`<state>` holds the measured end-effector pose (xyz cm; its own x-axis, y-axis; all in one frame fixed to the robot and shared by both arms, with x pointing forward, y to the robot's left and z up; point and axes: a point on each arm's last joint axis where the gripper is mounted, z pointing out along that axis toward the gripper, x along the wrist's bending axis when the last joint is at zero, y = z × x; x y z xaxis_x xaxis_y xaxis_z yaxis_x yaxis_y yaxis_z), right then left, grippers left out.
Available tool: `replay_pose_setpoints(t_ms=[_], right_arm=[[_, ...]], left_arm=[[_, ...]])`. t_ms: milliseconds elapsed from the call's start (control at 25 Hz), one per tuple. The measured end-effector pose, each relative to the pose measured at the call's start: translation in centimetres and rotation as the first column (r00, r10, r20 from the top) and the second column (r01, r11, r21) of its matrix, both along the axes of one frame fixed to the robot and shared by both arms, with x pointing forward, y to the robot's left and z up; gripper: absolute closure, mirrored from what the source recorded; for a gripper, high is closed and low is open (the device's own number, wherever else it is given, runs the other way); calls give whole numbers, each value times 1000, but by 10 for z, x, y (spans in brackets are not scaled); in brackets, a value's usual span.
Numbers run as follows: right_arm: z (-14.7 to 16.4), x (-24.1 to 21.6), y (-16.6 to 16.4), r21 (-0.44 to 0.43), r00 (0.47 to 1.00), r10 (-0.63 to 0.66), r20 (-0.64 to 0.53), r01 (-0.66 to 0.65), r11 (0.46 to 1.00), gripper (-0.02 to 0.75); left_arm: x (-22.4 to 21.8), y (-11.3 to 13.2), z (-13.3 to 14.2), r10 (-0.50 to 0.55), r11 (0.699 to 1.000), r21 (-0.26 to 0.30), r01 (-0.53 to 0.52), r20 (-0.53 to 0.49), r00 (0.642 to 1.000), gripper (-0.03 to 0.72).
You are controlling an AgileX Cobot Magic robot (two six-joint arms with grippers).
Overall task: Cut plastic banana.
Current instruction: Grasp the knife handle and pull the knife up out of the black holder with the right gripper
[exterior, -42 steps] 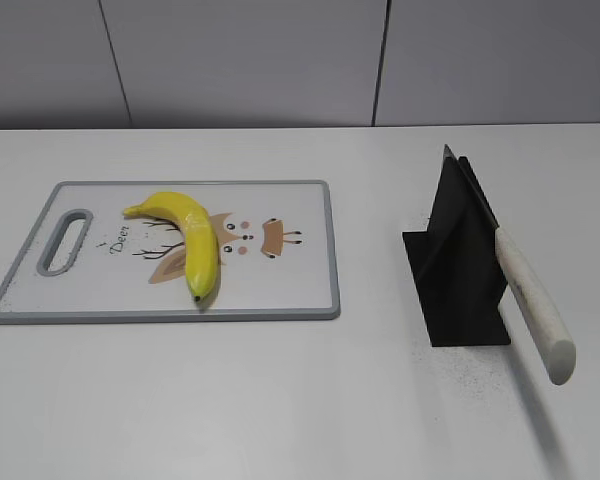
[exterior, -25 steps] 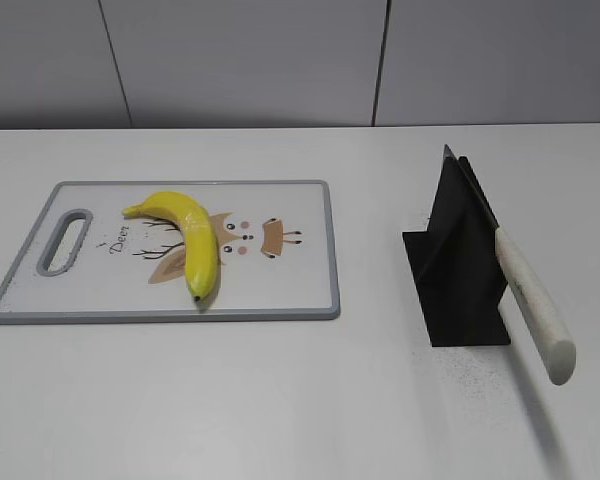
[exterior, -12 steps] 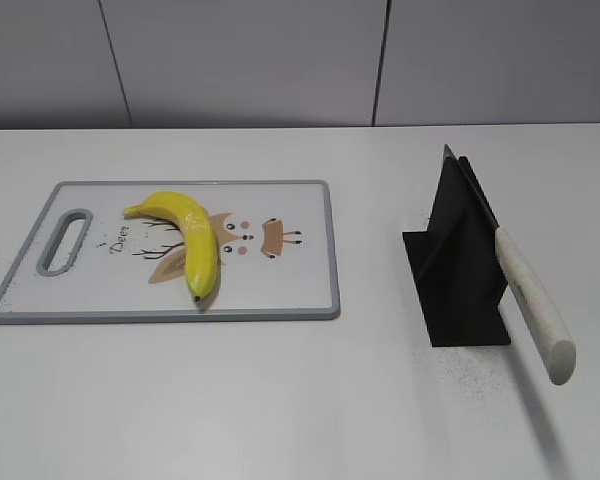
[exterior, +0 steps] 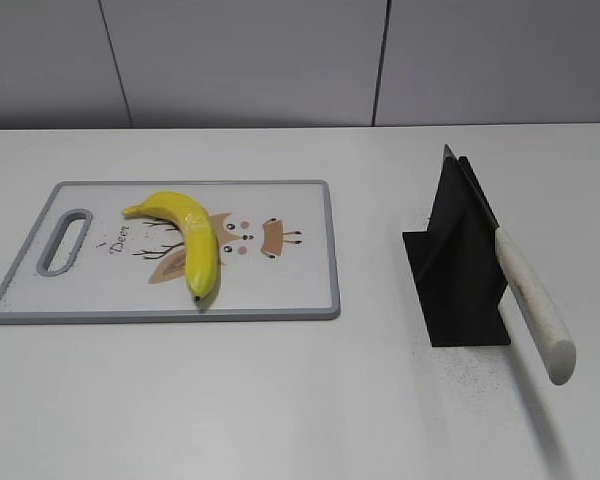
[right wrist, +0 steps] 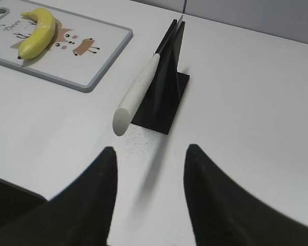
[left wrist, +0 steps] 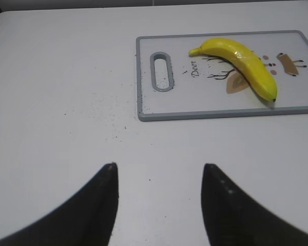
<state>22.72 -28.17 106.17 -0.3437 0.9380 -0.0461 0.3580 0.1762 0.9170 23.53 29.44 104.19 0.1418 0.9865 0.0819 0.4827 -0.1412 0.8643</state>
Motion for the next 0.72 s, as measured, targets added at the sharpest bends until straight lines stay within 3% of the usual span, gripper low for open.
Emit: replay_pose_setpoints(t_ms=[360,440,600,720], right_arm=[[1,1,0,4,1000,-3,15,3,1000,456],[1,1,0,4,1000,-3,16,3,1000,398],[2,11,1,25,998,-13,-56,14,1000,205],[5,23,3,35,991,-15,-133,20,999,173]], left_arm=[[0,0,0,0,1000,0,0,0,1000,180],[0,0,0,0,1000,0,0,0,1000,180],[0,0,0,0,1000,0,0,0,1000,180],[0,0,0,0,1000,0,0,0,1000,180]])
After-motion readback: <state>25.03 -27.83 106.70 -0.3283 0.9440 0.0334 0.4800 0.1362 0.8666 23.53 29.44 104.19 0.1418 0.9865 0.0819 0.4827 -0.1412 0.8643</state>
